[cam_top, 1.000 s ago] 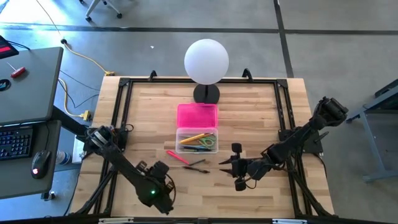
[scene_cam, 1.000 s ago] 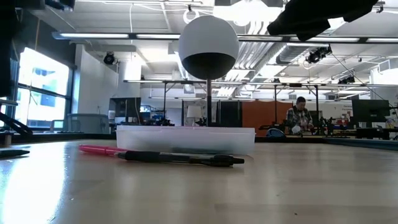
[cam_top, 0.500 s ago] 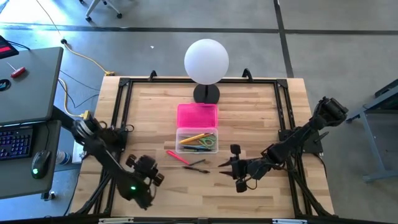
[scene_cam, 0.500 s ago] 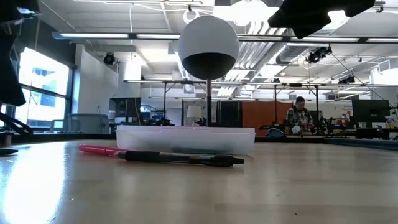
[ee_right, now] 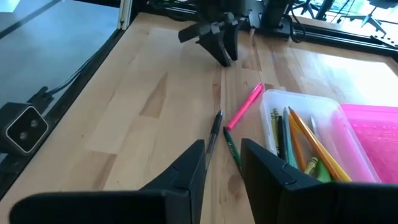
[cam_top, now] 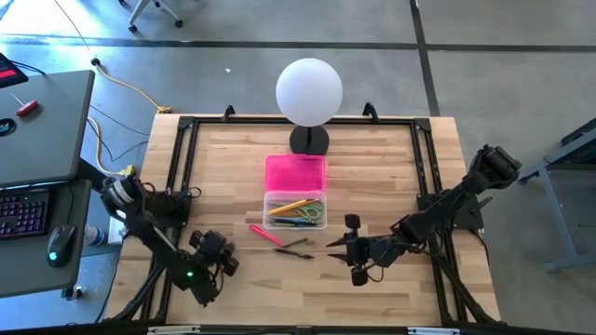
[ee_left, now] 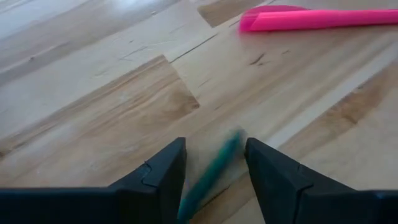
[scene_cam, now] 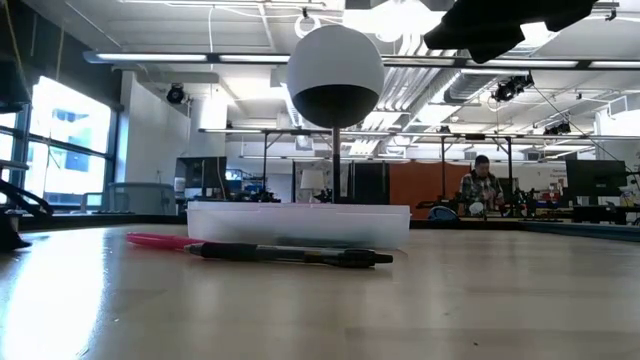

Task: Pick & place school supplies into a supply box
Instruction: Put the bottom green crayon into the pink supply box

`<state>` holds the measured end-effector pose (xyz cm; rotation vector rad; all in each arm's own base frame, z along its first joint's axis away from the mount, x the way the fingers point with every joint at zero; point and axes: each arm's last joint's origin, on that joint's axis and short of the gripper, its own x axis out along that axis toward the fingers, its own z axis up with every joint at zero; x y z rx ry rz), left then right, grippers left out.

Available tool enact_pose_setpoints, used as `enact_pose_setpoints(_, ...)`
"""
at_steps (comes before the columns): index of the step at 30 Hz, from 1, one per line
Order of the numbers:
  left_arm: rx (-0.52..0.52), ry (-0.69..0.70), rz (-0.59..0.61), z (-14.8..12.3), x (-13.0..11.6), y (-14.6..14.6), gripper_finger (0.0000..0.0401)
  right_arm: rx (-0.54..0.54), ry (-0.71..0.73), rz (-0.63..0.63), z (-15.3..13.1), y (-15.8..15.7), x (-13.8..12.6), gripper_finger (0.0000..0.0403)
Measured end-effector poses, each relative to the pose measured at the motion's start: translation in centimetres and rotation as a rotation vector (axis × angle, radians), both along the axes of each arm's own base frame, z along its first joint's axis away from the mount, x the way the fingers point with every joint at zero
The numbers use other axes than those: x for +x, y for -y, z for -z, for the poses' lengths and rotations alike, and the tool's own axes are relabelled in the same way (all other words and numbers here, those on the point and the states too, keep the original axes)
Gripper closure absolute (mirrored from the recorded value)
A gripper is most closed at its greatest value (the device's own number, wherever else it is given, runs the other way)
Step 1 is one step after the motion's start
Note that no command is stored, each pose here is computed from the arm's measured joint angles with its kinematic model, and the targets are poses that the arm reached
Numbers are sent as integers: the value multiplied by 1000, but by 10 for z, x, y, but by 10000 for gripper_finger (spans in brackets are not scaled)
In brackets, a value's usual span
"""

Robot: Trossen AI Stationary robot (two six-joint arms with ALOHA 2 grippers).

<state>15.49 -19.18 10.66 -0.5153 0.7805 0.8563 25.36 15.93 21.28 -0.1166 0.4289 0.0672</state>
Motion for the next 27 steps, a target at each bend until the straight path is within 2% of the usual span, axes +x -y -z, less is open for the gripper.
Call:
enact_pose_setpoints(4,38,22,-14,14,-7,-2,197,-1,-3,-2,0,0,0,320)
enact_pose_setpoints(10,110,153,55,21,-16,4,196,-17,-5,-15,1,0,0,320)
enact_pose_setpoints(14,130,152,105,25,-21,6,196,-23,-3,-19,1,0,0,320)
enact_pose_setpoints(19,159,164,112,31,-21,6,196,-17,-7,-19,1,0,-1,320)
enact_pose_setpoints(24,188,76,154,31,-20,4,196,-1,-14,-49,1,-2,-1,320)
enact_pose_setpoints(27,201,70,176,33,-23,2,196,-1,-13,-48,1,-2,-1,320)
